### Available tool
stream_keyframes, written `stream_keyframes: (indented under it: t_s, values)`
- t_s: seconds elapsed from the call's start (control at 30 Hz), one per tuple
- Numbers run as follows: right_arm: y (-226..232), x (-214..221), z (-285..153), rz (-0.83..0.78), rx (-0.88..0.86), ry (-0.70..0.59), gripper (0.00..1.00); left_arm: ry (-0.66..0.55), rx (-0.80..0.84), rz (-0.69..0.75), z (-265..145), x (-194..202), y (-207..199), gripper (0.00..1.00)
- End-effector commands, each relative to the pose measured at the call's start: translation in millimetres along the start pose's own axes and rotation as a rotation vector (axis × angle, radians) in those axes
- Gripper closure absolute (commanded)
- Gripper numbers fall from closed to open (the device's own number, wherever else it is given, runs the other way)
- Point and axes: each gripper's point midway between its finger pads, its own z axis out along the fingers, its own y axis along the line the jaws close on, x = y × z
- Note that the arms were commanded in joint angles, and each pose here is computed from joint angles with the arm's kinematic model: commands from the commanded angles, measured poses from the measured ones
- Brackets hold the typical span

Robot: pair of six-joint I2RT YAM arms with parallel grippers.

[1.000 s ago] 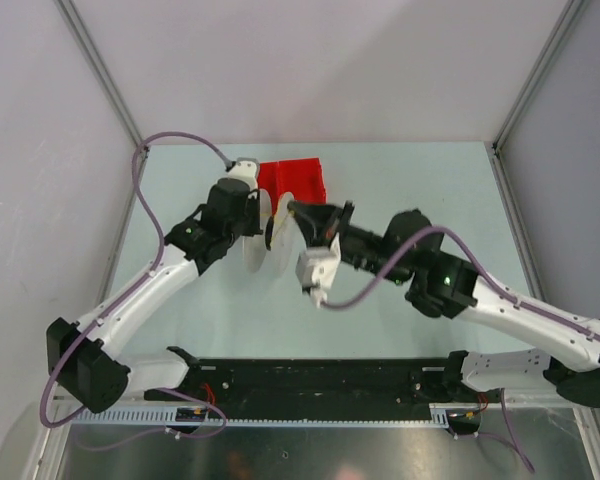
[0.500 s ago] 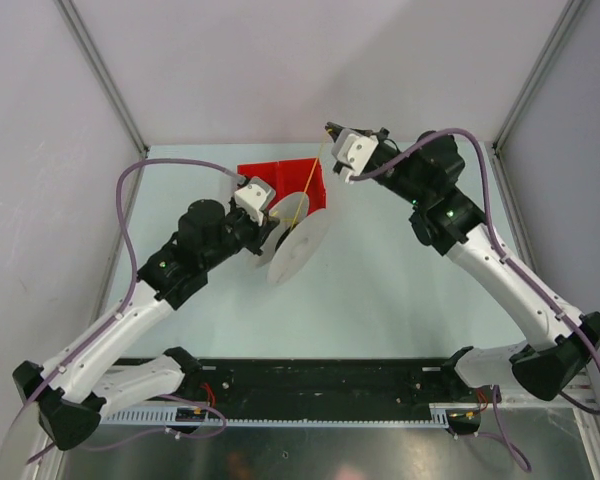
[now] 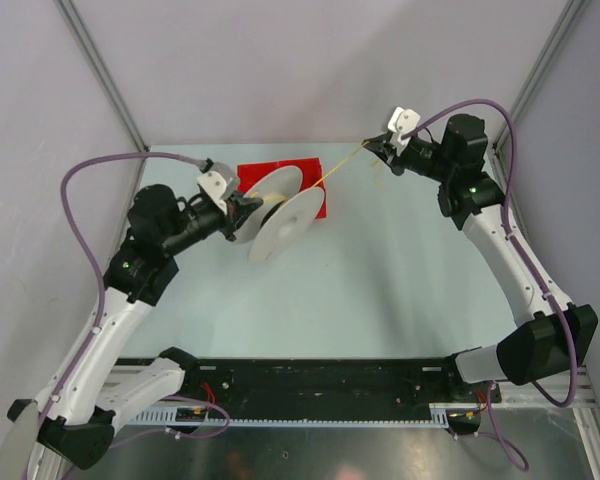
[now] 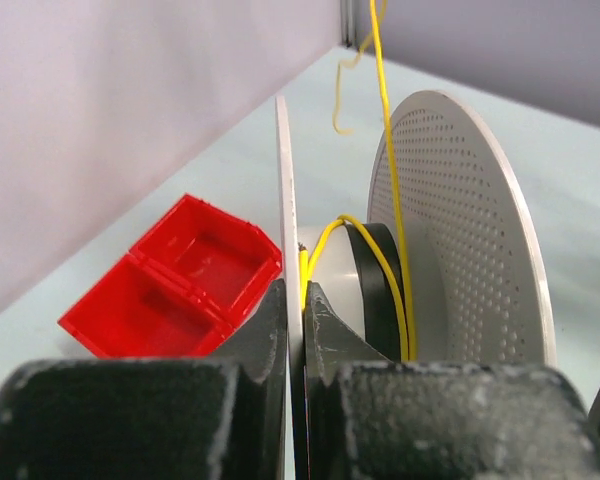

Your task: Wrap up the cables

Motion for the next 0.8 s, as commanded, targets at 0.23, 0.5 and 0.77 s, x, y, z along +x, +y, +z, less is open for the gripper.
stream_keyframes:
  t_s: [0.23,0.5,0.77]
  values:
    - [55,71,-25,0.372,-0.158,0.203,0.95,-0.185,0.058,-0.277,-26,-116,6,1.00]
    - [74,27,-43,0.450,-0.209,0.117,0.19,-0.255,-0.063,-0.436,-20,-153,38,1.00]
    - [93,20,-63,0.453,-0.191,0.117,0.08,-0.340,-0.286,-0.608,-28,-162,76,0.98]
